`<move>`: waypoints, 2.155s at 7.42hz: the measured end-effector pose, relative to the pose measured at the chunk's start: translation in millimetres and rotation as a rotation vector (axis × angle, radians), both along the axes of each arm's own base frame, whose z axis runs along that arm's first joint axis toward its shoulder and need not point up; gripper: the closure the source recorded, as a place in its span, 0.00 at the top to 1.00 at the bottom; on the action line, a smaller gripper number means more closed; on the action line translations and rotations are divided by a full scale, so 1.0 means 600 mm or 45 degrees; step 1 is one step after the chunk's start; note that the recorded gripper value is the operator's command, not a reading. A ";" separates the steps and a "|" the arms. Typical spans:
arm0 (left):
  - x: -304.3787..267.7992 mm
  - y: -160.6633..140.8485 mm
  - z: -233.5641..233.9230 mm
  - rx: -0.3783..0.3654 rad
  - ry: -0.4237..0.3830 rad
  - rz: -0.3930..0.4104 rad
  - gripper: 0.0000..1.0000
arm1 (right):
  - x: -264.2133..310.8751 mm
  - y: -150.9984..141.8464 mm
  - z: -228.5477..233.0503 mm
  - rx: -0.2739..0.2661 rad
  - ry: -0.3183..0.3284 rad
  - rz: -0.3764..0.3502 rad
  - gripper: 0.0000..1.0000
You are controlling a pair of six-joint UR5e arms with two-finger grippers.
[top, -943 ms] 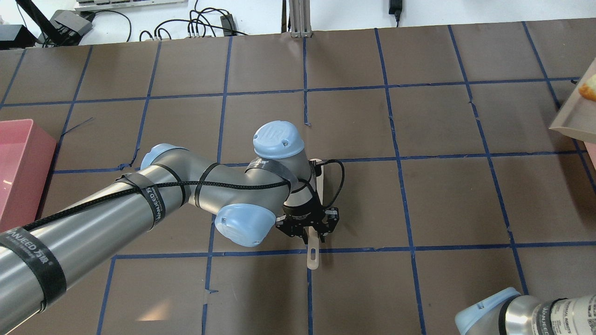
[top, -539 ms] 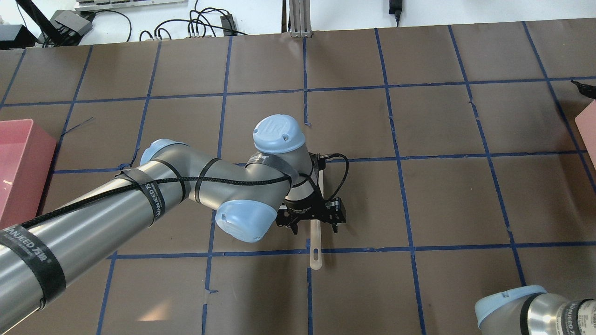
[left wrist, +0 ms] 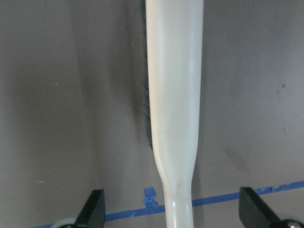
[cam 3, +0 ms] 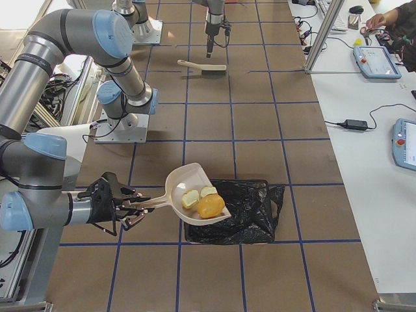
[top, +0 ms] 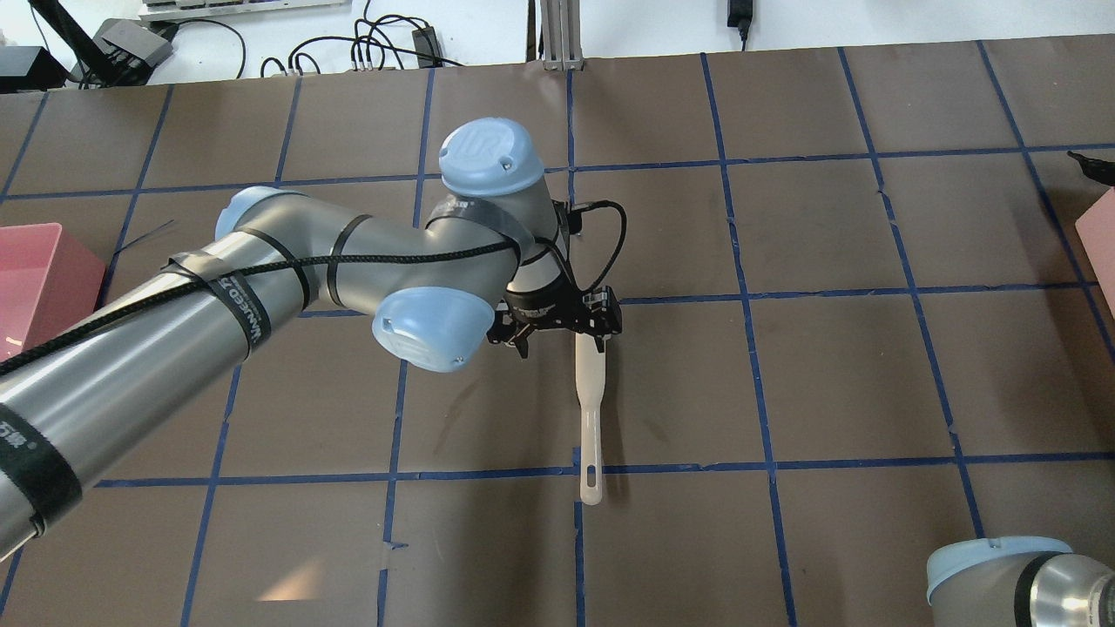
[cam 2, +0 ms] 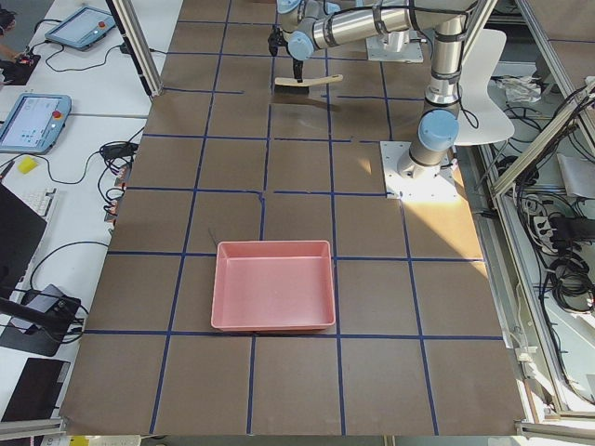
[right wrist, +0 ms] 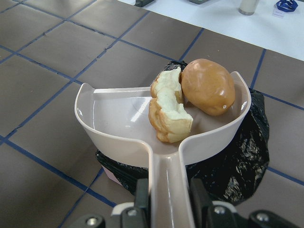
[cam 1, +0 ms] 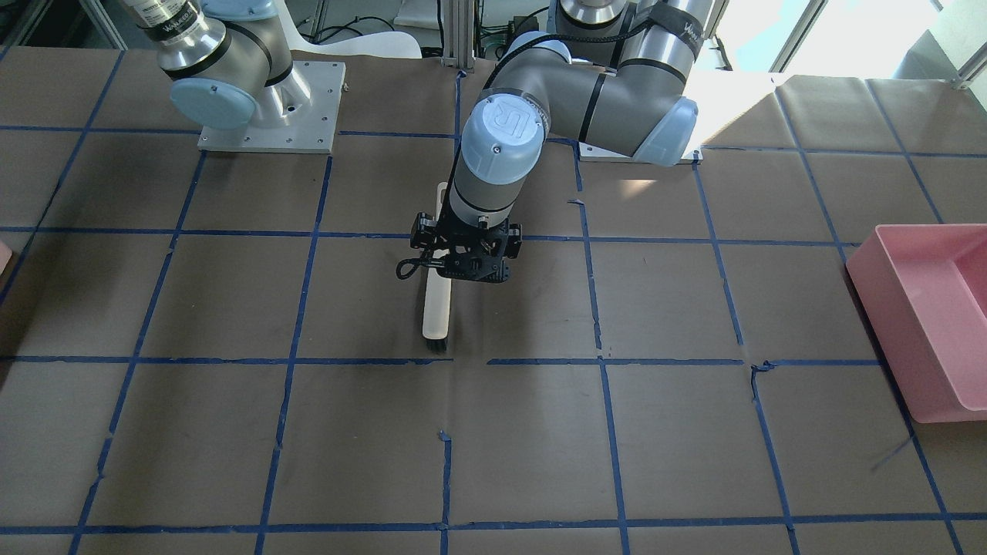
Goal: Sweep and dump trash in nearest bin
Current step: 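Lift the loaded dustpan with the right gripper while the left lowers the brush, then tip the dustpan over the black-bagged bin with the right gripper while the left withdraws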
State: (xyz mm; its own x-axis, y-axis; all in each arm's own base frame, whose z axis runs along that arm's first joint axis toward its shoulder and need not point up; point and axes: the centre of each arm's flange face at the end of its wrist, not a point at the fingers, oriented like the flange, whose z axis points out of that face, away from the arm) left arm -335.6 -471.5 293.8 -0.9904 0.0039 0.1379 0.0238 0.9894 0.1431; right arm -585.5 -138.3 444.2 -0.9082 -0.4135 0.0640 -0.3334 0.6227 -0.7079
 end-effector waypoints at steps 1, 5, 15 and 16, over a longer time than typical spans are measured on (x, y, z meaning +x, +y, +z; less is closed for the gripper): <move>0.011 -0.023 0.063 0.011 -0.022 0.014 1.00 | -0.004 0.006 0.017 0.030 -0.005 -0.036 0.00; 0.070 -0.081 0.281 -0.114 -0.012 0.081 1.00 | 0.002 -0.013 0.045 0.140 -0.042 -0.096 0.00; 0.212 -0.029 0.330 -0.204 -0.025 -0.020 1.00 | 0.044 -0.179 0.140 0.439 0.033 -0.119 0.00; 0.222 -0.032 0.331 -0.207 -0.030 -0.020 1.00 | 0.052 -0.198 0.148 0.453 0.048 -0.113 0.00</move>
